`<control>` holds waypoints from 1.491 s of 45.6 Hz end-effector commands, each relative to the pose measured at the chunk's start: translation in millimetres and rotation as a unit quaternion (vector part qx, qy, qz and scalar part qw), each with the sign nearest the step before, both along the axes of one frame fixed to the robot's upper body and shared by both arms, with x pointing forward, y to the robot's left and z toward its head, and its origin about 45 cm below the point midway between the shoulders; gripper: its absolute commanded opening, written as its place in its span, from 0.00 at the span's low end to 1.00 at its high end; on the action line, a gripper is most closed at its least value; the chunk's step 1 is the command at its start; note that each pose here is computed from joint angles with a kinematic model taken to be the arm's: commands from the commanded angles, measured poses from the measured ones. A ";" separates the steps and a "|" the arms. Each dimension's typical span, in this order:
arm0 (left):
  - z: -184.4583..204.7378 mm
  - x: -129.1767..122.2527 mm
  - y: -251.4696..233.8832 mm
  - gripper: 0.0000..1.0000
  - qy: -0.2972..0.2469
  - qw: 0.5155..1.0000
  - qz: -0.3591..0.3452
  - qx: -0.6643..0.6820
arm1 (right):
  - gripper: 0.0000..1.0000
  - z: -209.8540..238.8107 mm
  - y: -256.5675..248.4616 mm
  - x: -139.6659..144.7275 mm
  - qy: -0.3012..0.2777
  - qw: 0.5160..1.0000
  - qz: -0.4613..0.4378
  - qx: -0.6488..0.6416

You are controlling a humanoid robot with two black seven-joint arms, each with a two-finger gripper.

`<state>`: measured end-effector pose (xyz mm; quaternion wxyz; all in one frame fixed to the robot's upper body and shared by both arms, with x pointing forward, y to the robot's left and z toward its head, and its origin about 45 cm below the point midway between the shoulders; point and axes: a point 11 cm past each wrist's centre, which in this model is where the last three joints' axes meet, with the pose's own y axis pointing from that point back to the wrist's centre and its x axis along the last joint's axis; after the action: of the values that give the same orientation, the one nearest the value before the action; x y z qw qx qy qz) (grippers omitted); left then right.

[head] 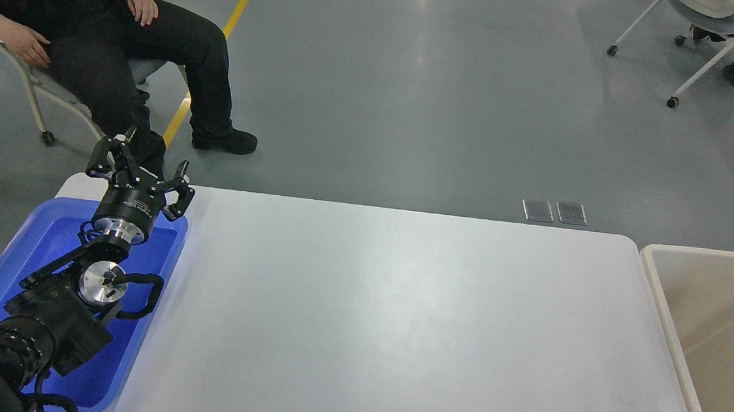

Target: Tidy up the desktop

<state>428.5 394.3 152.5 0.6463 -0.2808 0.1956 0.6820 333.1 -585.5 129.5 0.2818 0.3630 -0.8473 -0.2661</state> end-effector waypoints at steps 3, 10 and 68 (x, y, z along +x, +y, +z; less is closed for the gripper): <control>0.1 0.0 0.1 1.00 0.000 1.000 0.000 0.000 | 1.00 -0.6 1.7 1.2 -0.005 1.000 0.001 0.007; 0.1 0.0 0.1 1.00 0.000 1.000 0.000 0.000 | 1.00 0.1 1.8 1.9 -0.005 1.000 0.003 0.007; -0.2 0.0 -0.2 1.00 0.001 1.000 -0.001 0.000 | 1.00 138.2 275.5 188.4 -0.357 0.852 0.207 0.321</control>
<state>428.5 394.3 152.5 0.6466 -0.2804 0.1955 0.6819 497.6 -393.7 249.4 -0.0192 0.6361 -0.7230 -0.2688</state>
